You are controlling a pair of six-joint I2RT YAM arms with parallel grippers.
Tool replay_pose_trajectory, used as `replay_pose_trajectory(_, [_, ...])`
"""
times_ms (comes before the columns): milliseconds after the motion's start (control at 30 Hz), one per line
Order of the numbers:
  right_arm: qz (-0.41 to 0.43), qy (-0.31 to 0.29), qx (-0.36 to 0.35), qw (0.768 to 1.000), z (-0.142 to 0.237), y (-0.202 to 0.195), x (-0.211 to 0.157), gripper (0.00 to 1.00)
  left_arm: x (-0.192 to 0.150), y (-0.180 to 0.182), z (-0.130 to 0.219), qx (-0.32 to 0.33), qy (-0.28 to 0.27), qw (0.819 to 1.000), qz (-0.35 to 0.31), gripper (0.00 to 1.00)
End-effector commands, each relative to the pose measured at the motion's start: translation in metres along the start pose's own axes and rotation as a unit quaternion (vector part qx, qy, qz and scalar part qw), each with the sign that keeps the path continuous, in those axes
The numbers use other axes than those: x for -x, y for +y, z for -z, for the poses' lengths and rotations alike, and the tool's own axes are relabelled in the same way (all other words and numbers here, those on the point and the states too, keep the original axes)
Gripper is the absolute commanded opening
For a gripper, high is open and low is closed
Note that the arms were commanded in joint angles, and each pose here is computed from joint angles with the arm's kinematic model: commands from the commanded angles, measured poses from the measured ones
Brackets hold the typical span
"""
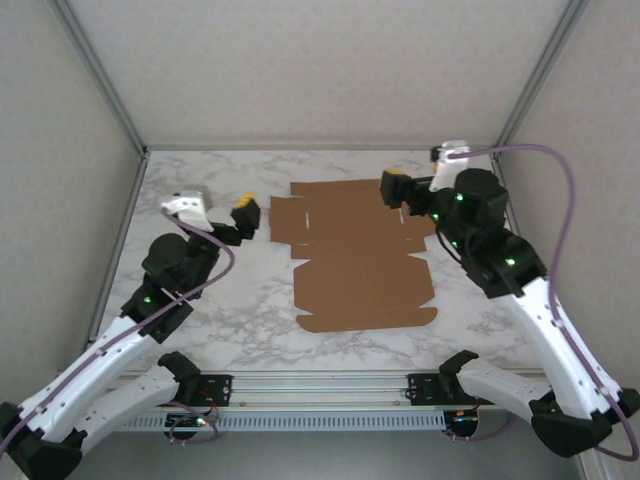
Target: Fold the paper box
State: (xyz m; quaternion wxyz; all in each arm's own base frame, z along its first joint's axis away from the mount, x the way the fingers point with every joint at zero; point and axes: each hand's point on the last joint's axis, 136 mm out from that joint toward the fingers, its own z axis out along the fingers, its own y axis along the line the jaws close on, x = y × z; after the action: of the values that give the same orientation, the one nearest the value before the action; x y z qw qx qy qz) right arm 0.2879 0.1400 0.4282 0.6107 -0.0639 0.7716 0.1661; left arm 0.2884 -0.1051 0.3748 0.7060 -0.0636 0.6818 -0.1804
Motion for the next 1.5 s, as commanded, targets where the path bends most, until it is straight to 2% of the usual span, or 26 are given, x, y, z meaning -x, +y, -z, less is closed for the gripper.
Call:
replay_pose_trajectory(0, [-0.035,0.077,-0.027,0.996,0.013,-0.019,-0.051,0.97,-0.035,0.051,0.014,0.119,0.048,0.988,0.086,1.00])
replay_pose_trajectory(67, [-0.058,0.097,-0.021,0.993,0.010,-0.018,-0.071,0.95,-0.062,0.044,0.015,0.086,0.082,0.987,0.106,0.99])
replay_pose_trajectory(133, [-0.067,0.171,-0.045,0.982,-0.001,-0.024,-0.109,0.92,-0.092,0.042,0.012,0.085,0.147,0.982,0.088,1.00])
replay_pose_trajectory(167, [-0.069,0.216,-0.063,0.972,-0.006,-0.028,-0.134,0.90,-0.111,0.047,0.010,0.106,0.186,0.974,0.070,1.00])
replay_pose_trajectory(233, [-0.073,0.277,-0.052,0.957,-0.016,-0.022,-0.178,0.94,-0.140,0.055,0.008,0.138,0.245,0.959,0.046,1.00])
replay_pose_trajectory(333, [-0.089,0.366,-0.073,0.923,-0.027,-0.025,-0.244,0.94,-0.176,0.050,0.008,0.125,0.316,0.940,0.031,1.00])
replay_pose_trajectory(400, [-0.055,0.446,-0.076,0.890,-0.032,-0.023,-0.283,0.83,-0.187,0.047,0.007,0.123,0.339,0.932,0.035,1.00])
replay_pose_trajectory(500, [-0.037,0.512,-0.090,0.854,-0.041,-0.024,-0.324,0.63,-0.196,0.041,0.007,0.113,0.359,0.926,0.041,1.00])
replay_pose_trajectory(600, [-0.016,0.549,-0.118,0.827,-0.049,-0.033,-0.356,0.35,-0.194,0.035,0.007,0.091,0.368,0.925,0.021,1.00])
replay_pose_trajectory(700, [0.006,0.572,-0.133,0.809,-0.055,-0.036,-0.375,0.17,-0.190,0.046,0.007,0.118,0.361,0.925,0.001,1.00])
replay_pose_trajectory(800, [0.010,0.588,-0.129,0.798,-0.058,-0.033,-0.389,0.05,-0.191,0.050,0.008,0.121,0.358,0.926,-0.004,1.00])
replay_pose_trajectory(967, [0.028,0.616,-0.124,0.777,-0.058,-0.029,-0.418,0.04,-0.185,0.055,0.007,0.136,0.337,0.932,0.001,1.00])
replay_pose_trajectory(1100, [0.015,0.627,-0.077,0.775,-0.059,-0.004,-0.433,0.06,-0.184,0.054,0.006,0.139,0.331,0.933,0.020,1.00])
replay_pose_trajectory(1200, [-0.022,0.628,-0.073,0.775,-0.064,0.016,-0.434,0.07,-0.189,0.047,0.007,0.121,0.343,0.931,0.032,1.00])
replay_pose_trajectory(1367, [-0.180,0.578,0.009,0.796,-0.104,0.085,-0.411,0.11,-0.204,0.012,0.003,0.029,0.373,0.924,0.076,1.00])
replay_pose_trajectory(1433, [-0.239,0.550,0.076,0.797,-0.124,0.120,-0.390,0.20,-0.209,0.009,-0.001,0.028,0.379,0.921,0.085,0.99])
replay_pose_trajectory(1467, [-0.272,0.531,0.125,0.793,-0.133,0.142,-0.373,0.29,-0.211,0.009,-0.004,0.034,0.382,0.920,0.087,0.98])
